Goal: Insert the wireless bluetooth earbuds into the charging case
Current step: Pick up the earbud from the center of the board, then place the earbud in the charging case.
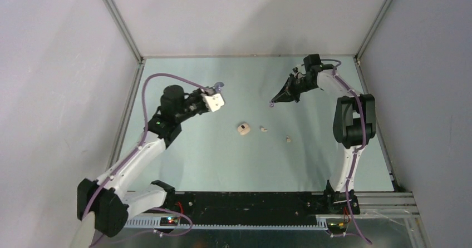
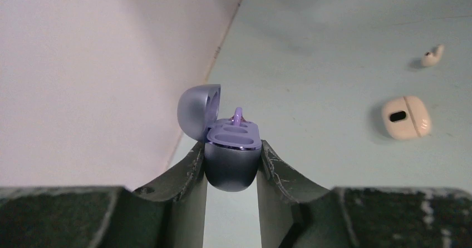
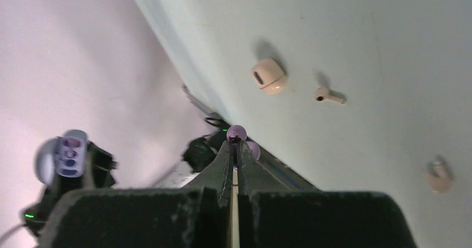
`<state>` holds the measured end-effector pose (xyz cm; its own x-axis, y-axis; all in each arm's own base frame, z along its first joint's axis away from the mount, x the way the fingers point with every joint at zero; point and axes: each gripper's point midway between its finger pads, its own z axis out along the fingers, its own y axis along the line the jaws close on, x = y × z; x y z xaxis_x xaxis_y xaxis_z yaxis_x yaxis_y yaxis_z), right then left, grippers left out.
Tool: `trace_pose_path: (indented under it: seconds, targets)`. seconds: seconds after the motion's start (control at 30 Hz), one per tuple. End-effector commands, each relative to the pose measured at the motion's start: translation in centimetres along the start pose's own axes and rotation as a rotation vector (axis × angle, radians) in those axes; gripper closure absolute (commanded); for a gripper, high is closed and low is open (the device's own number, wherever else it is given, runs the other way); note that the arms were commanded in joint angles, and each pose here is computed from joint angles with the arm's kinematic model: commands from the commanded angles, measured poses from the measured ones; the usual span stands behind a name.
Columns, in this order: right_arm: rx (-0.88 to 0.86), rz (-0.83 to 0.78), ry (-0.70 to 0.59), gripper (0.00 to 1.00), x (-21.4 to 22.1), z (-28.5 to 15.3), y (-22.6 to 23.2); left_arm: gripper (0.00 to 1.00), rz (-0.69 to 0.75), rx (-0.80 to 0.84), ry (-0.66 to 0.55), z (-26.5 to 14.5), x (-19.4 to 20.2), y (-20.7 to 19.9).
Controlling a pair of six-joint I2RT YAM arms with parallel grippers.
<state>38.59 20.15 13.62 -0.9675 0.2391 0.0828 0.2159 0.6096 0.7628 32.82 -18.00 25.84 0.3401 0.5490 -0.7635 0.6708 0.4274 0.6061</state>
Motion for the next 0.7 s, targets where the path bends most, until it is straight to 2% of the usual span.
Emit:
trace_pose_path:
  seconds: [0.0, 0.07, 0.13, 0.33, 0.47, 0.67]
  targets:
    - [-0.097, 0.263, 0.030, 1.00, 0.5, -0.8, 3.2, 1.00, 0.246, -0.190, 0.005, 2.3, -2.2, 3.7]
    - [-0.085, 0.361, 0.028, 1.00, 1.0, -1.4, 3.4, 1.00, 0.246, -0.234, -0.028, 3.4, -3.3, 4.0]
    - [-0.055, 0.469, 0.008, 1.00, 1.0, -2.5, 3.9, 1.00, 0.179, -0.257, -0.080, 4.3, -4.4, 4.0]
    - [-0.103, 0.463, -0.072, 1.00, 2.4, -6.0, 11.3, 1.00, -0.099, -0.215, -0.237, 7.2, -6.5, 2.8]
    - [-0.139, 0.499, -0.089, 1.00, 3.7, -7.2, 14.2, 1.00, -0.180, -0.165, -0.301, 8.6, -7.2, 1.9]
    - [-0.186, 0.520, -0.085, 1.00, 4.9, -7.9, 17.1, 1.00, -0.217, -0.147, -0.366, 9.7, -8.7, 2.0]
